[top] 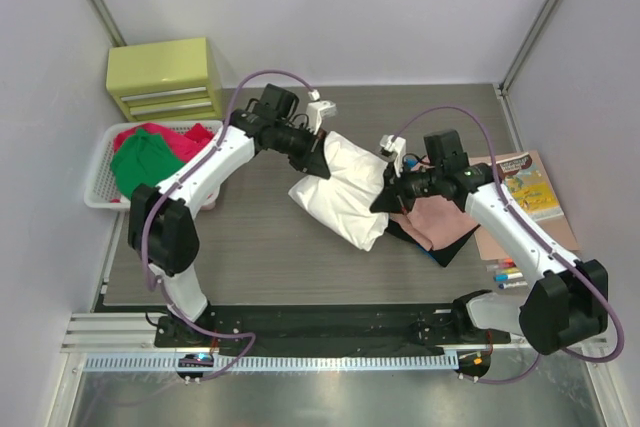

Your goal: Fold and stack the t-shirts

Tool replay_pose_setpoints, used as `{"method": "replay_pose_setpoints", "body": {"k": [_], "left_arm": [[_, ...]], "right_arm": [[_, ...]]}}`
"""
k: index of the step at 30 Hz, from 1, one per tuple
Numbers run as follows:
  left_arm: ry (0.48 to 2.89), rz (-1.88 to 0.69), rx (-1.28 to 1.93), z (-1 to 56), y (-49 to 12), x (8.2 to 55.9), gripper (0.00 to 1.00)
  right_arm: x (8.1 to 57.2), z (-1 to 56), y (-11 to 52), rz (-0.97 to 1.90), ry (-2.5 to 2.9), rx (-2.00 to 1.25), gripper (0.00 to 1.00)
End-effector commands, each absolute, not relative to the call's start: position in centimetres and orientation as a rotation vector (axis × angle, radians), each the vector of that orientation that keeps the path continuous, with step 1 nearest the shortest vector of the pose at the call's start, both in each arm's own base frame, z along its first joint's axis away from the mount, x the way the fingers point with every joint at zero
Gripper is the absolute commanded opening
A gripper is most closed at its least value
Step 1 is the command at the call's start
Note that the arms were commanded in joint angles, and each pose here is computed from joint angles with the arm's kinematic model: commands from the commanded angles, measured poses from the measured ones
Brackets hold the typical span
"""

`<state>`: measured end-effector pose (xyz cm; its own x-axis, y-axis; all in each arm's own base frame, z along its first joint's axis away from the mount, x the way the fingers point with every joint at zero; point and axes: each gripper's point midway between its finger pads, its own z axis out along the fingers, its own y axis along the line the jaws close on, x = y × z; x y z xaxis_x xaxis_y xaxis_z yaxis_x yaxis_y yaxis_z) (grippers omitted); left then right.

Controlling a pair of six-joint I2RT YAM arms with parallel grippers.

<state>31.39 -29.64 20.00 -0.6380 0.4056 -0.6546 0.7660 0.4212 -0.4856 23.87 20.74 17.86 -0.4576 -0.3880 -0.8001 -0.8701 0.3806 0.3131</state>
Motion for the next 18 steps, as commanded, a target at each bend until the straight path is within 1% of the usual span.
{"method": "replay_pose_setpoints", "body": {"k": [1,2,9,10,12,14,18], "left_arm": [[2.145,-0.962,1.041,21.6,-31.5,33.9,0.00],[2.157,-0.969,1.063,21.4,-32.1,33.5,0.00],[2.116,-0.986,1.142,20.8,-36.8,34.6,0.00],[2.135,-0.997,1.157,19.8,-37.8,34.4,0.00],[2.119,-1.024,1.176,20.2,-39.1,34.3,0.00],[2.133,-1.025,1.208,19.0,-40.4,33.9,0.00],[2.090,-1.020,1.226,20.0,-42.2,34.1,0.00]], "right_arm": [[23.4,18.2,17.7,0.917,2.045,-1.029,0.01],[23.6,18.2,17.1,0.906,2.050,-1.009,0.01],[24.0,18.5,12.0,0.782,2.065,-0.873,0.01],[23.9,18.5,11.2,0.778,2.082,-0.837,0.01],[23.7,18.5,9.6,0.766,2.093,-0.786,0.01],[23.7,19.0,8.3,0.740,2.079,-0.762,0.01],[23.1,19.6,6.0,0.706,2.078,-0.695,0.01]]}}
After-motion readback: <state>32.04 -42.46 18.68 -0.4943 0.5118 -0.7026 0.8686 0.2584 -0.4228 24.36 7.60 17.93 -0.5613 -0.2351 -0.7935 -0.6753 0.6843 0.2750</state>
